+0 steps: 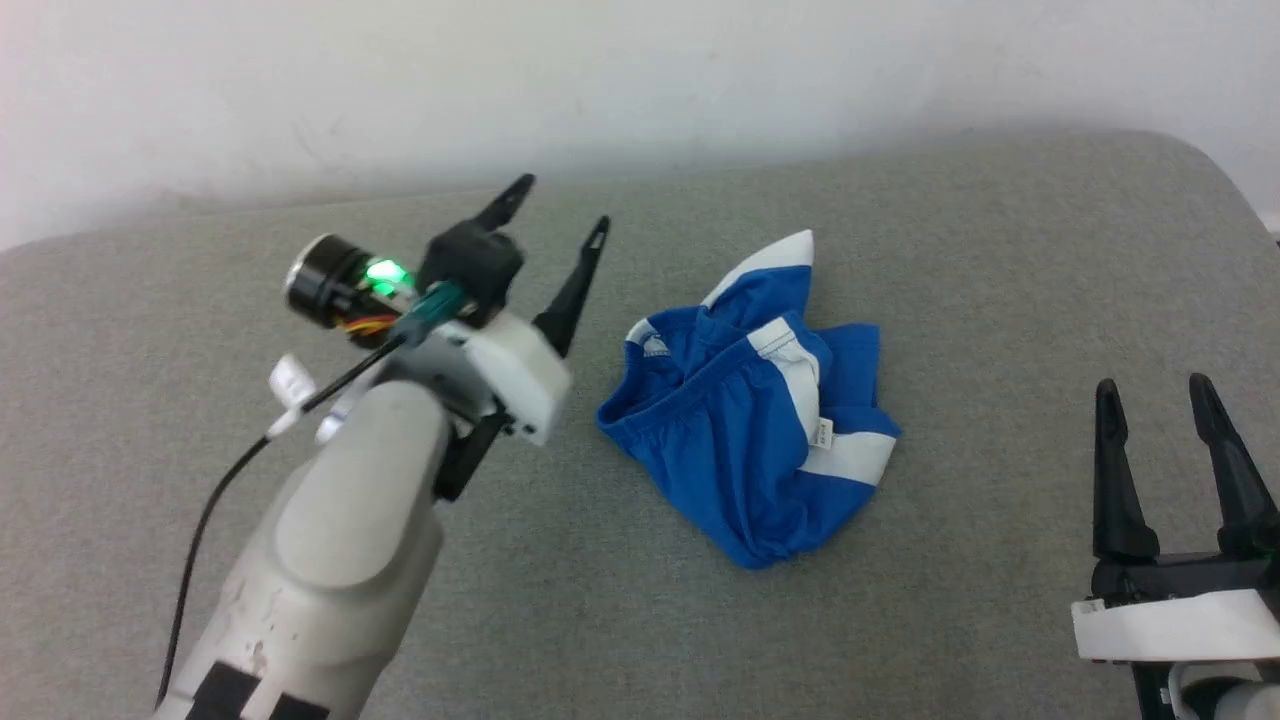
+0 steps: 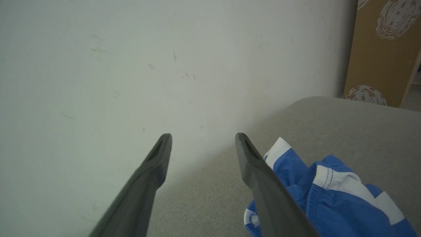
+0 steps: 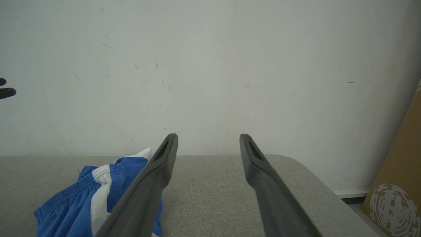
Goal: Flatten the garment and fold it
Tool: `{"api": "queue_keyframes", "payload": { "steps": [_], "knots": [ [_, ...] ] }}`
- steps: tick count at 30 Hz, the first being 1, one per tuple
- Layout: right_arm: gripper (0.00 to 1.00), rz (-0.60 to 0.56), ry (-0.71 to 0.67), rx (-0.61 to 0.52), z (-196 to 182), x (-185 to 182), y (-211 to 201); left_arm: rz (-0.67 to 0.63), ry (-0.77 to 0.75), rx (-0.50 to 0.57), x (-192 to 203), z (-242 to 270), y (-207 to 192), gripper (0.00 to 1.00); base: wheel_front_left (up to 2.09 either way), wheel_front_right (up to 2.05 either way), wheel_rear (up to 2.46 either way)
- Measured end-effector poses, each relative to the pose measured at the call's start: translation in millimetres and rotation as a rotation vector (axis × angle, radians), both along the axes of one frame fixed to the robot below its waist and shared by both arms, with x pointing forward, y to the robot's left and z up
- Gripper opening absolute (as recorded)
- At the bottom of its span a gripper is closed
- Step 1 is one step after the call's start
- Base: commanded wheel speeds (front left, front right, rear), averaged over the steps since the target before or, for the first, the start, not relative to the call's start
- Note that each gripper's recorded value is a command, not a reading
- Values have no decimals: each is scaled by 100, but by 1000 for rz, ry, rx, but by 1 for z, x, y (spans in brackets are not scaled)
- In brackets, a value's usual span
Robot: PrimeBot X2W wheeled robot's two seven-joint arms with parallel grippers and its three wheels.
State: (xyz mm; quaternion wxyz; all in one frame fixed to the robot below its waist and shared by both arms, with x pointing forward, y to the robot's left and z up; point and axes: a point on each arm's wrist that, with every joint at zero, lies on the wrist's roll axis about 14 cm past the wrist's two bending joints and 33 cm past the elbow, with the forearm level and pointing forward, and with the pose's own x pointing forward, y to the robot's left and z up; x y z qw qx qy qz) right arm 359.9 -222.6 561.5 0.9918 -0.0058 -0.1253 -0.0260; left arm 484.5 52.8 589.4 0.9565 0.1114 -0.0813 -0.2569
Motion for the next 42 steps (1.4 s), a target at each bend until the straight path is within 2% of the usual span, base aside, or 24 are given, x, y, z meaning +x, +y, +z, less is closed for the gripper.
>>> {"api": "queue_keyframes", "payload": {
  "steps": [4,7,15,20,21,22,23,27,31,35,39,42],
  "knots": [
    [100,-24,11,0,-3,-2,-7,-151,225,132,-5,-42,-51,100,0,0,0],
    [100,-43,13,4,-4,-1,-14,-249,417,238,-18,-77,-73,100,0,0,0],
    [100,-86,36,9,-11,3,-27,-369,778,543,-45,-154,-68,100,0,0,0],
    [100,-116,59,12,-17,2,-37,-388,889,640,-53,-186,-61,100,0,0,0],
    [100,-124,65,12,-19,1,-39,-397,901,650,-55,-190,-62,67,0,0,0],
    [100,-132,70,11,-21,1,-41,-411,906,657,-58,-193,-63,45,0,0,0],
    [100,-139,77,10,-22,0,-44,-424,899,662,-61,-195,-65,0,0,0,0],
    [100,-133,88,7,-26,2,-42,-453,819,616,-62,-188,-65,0,0,0,0],
    [100,-113,89,2,-27,4,-36,-409,704,412,-38,-157,-54,0,0,0,0],
    [100,-77,84,2,-27,10,-25,-250,612,272,-26,-138,-12,0,0,0,0],
    [100,-9,75,10,-26,19,-4,-48,666,188,-50,-158,53,0,0,0,0],
    [100,49,63,17,-24,27,15,85,731,182,-79,-181,96,0,0,0,0]
  ]
}}
